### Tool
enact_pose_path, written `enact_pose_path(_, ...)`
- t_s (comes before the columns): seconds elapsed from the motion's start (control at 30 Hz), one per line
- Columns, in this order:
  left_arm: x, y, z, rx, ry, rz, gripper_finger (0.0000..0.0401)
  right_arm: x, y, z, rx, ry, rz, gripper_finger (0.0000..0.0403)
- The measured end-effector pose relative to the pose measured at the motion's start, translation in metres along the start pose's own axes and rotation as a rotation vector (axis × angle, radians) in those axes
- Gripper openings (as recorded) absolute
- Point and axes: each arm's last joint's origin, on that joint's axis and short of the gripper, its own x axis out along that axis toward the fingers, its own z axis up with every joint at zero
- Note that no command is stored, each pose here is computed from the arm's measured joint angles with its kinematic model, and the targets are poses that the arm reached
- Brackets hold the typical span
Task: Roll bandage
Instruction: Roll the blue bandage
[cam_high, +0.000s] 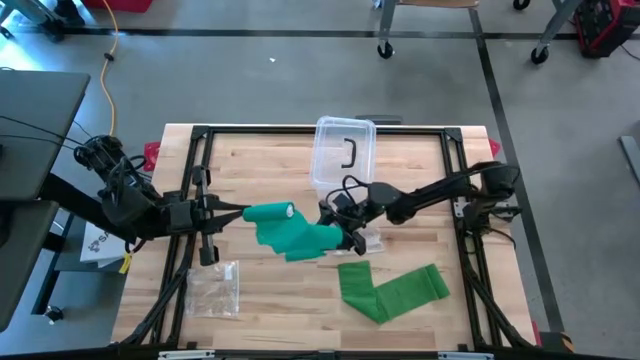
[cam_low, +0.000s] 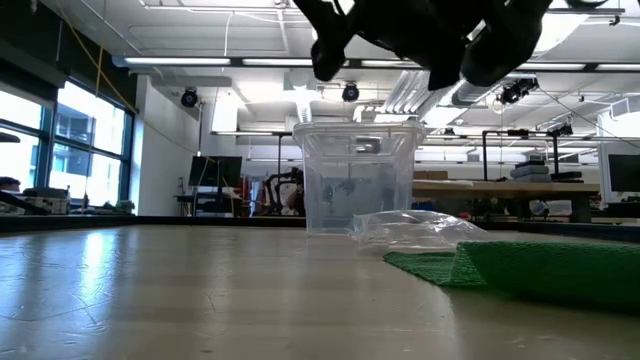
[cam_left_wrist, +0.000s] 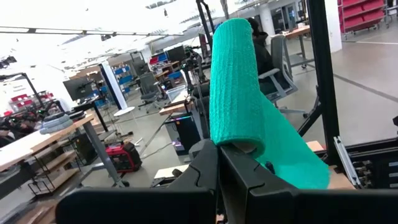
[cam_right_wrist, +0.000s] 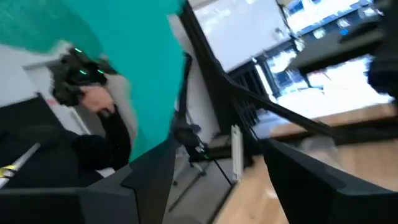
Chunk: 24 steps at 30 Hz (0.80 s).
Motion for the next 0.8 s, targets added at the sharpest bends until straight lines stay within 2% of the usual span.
enact_pose_path(0.13,0.000,0.000,0.000,0.001,-0.002,0.001,0.0000,-0.006,0.006,-0.001,-0.020,0.082,-0.043,0.0236)
enact_pose_path(0.27,0.000,0.001,0.000,0.012,-0.003,0.002,0.0000,-0.009,0.013,-0.001,-0.040,0.111,-0.037,0.0235)
enact_pose_path(0.43,0.000,0.001,0.001,0.012,-0.004,0.002,0.0000,-0.010,0.016,0.002,-0.059,0.084,-0.027,0.0235)
enact_pose_path(0.63,0.000,0.001,0.001,0.011,-0.004,0.001,0.0000,-0.013,0.009,0.008,-0.039,0.002,-0.149,0.0235)
enact_pose_path(0.8,0.000,0.000,0.000,0.013,-0.003,0.001,0.0000,-0.015,0.007,0.012,-0.031,-0.022,-0.166,0.0235)
